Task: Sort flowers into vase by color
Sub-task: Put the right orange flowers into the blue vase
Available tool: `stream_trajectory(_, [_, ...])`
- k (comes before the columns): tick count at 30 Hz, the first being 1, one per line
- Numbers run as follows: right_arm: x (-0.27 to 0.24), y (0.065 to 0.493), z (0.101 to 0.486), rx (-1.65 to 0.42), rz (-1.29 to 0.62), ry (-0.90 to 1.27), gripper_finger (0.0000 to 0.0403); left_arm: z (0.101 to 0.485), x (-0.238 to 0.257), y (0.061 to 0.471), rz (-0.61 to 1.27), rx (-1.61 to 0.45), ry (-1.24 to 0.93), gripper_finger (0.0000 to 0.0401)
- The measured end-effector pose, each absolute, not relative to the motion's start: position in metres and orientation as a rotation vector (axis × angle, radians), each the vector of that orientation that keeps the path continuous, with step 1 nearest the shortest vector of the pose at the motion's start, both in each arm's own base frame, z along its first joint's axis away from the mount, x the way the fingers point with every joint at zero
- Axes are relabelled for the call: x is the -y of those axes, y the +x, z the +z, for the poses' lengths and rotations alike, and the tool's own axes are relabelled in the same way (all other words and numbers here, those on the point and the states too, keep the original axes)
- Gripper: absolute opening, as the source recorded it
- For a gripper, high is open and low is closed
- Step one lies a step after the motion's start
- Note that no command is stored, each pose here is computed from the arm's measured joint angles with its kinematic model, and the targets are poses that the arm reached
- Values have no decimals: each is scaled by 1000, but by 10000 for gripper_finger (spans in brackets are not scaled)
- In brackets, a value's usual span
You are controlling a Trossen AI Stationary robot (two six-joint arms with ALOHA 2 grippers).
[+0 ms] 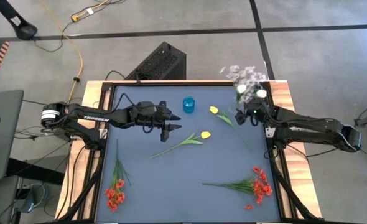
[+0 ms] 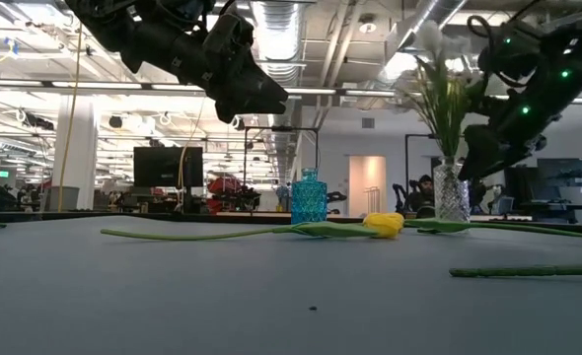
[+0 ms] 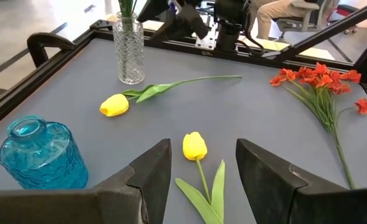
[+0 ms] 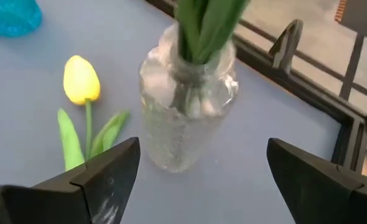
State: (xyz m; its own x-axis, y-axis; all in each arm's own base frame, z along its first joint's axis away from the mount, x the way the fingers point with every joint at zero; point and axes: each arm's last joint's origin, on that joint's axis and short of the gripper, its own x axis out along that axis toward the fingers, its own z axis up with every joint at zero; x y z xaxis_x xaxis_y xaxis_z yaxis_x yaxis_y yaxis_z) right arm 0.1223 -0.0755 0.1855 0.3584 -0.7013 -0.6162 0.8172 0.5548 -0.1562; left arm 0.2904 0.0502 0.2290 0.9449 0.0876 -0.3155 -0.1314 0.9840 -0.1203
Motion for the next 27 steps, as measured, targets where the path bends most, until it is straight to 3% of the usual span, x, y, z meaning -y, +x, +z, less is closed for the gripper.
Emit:
stream_trajectory(10, [69,125,209,-696,-915,313,377,228,-50,290,101,-320,-134,169])
stream_trajectory(27, [27,134,225,-820,-509,625,377,212,-24,286,33,-515,-172,169])
